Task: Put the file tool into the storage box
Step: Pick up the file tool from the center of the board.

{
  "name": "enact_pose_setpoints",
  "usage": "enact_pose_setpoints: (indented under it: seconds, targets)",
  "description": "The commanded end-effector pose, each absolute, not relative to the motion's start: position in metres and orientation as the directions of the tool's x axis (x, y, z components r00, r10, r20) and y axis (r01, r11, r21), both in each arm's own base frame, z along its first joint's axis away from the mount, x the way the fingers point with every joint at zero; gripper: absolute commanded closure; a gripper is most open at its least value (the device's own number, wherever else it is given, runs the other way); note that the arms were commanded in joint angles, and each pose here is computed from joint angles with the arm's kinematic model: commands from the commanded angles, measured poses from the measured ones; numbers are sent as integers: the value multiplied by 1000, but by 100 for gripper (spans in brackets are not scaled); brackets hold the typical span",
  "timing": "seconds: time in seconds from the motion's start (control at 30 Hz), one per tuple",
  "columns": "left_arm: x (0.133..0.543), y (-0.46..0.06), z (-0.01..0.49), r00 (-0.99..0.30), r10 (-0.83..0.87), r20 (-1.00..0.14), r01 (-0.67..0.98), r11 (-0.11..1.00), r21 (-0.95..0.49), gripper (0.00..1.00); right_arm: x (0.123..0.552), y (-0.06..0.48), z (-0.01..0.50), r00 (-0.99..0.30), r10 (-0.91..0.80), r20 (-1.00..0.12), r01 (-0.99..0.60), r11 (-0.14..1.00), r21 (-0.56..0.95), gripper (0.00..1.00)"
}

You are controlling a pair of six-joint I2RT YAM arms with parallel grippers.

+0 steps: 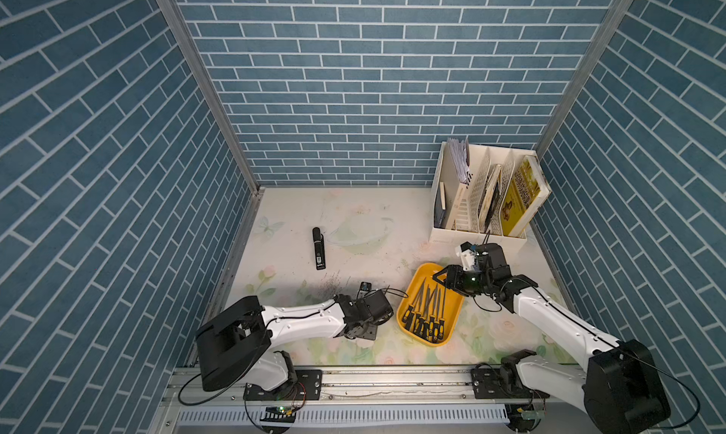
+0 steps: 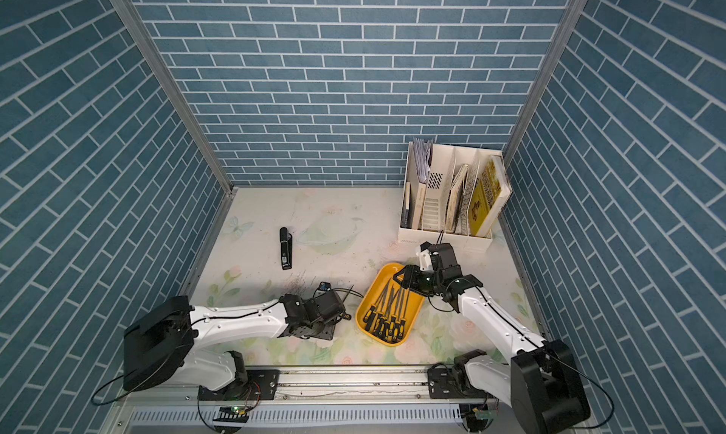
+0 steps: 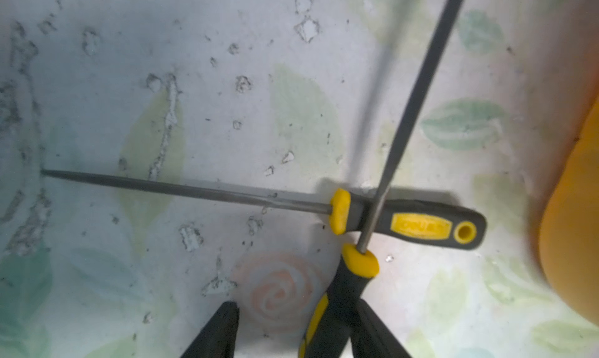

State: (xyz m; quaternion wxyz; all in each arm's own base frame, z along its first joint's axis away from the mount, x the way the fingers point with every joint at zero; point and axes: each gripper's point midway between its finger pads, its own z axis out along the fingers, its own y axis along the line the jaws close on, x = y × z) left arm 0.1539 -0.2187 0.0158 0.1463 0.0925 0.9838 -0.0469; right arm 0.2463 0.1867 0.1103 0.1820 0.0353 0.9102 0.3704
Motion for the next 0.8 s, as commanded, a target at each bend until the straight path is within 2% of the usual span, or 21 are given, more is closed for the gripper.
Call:
enact_pose_setpoints:
  seconds: [0.0, 0.1, 0.27, 0.37, 0.57, 0.77]
  targets:
    - [162, -223, 17, -928, 179, -326, 207, 977, -51, 48, 247, 186, 116, -925, 174, -338, -109, 731, 674, 47]
    - [166, -229, 19, -918, 200, -342, 234, 970, -59, 55, 246, 186, 115, -926, 174, -336, -110, 727, 678, 47]
    - [162, -236, 16, -909, 248, -334, 288, 955, -75, 73, 246, 189, 116, -928, 169, -331, -115, 716, 689, 47]
    - [157, -238, 21, -906, 260, -334, 309, 945, -102, 79, 245, 189, 115, -930, 168, -327, -115, 712, 693, 47]
    - [144, -230, 46, -899, 268, -348, 337, 928, -156, 81, 242, 201, 127, -930, 171, -326, -145, 643, 752, 47]
    - [129, -248, 92, -882, 250, -401, 399, 847, -350, 81, 238, 229, 144, -927, 146, -346, -208, 568, 796, 46]
